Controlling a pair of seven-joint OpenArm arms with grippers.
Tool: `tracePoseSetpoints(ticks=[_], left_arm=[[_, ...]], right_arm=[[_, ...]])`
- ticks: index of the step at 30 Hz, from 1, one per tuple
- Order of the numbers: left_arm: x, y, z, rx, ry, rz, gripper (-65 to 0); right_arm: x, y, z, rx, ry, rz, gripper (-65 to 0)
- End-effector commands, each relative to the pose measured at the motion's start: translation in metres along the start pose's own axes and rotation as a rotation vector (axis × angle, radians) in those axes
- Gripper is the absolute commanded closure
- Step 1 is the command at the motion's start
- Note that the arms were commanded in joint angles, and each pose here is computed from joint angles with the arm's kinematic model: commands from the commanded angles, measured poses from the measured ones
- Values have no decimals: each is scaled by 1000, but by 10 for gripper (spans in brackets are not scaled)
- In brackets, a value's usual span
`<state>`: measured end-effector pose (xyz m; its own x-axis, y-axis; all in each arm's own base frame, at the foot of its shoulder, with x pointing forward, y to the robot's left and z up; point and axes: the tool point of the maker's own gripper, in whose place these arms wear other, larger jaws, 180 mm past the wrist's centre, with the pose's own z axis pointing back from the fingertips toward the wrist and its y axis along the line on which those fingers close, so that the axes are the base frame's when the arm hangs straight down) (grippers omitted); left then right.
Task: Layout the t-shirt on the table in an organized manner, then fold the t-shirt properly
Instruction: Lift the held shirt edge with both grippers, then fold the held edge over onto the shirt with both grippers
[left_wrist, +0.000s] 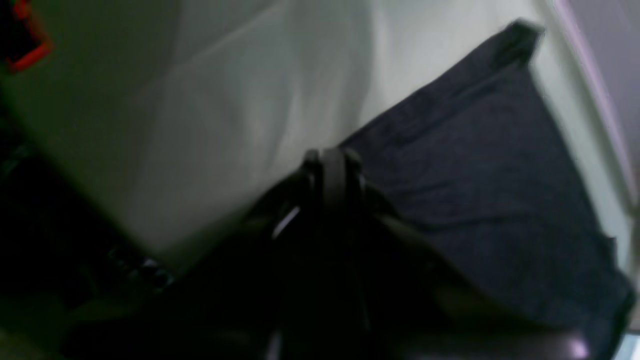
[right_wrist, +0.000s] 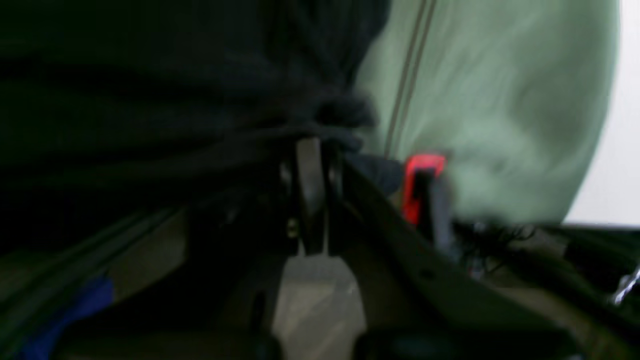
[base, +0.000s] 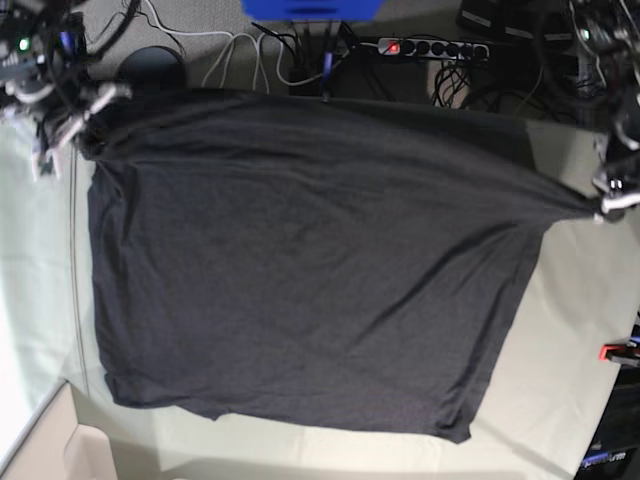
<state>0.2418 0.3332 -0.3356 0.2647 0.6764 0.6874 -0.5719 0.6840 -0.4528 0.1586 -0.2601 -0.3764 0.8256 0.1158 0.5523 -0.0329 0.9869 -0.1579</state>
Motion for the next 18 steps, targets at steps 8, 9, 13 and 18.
tracePoseSetpoints(ticks=[8,9,13,18], left_arm=[[14,-5,-20,-12,-29,40,0],[14,-6,-22,-12,-29,47,0],[15,-8,-34,-13,-24,79,0],[11,-17,-49,-27,-1,103,0]], right_arm=[[50,-21,-1,-66,-120,31,0],[51,-23,-3,-74,-114,32,0],[52,-27,-15,-81,-97,23,0],[58,-29,-26,-68,-103,6,0]])
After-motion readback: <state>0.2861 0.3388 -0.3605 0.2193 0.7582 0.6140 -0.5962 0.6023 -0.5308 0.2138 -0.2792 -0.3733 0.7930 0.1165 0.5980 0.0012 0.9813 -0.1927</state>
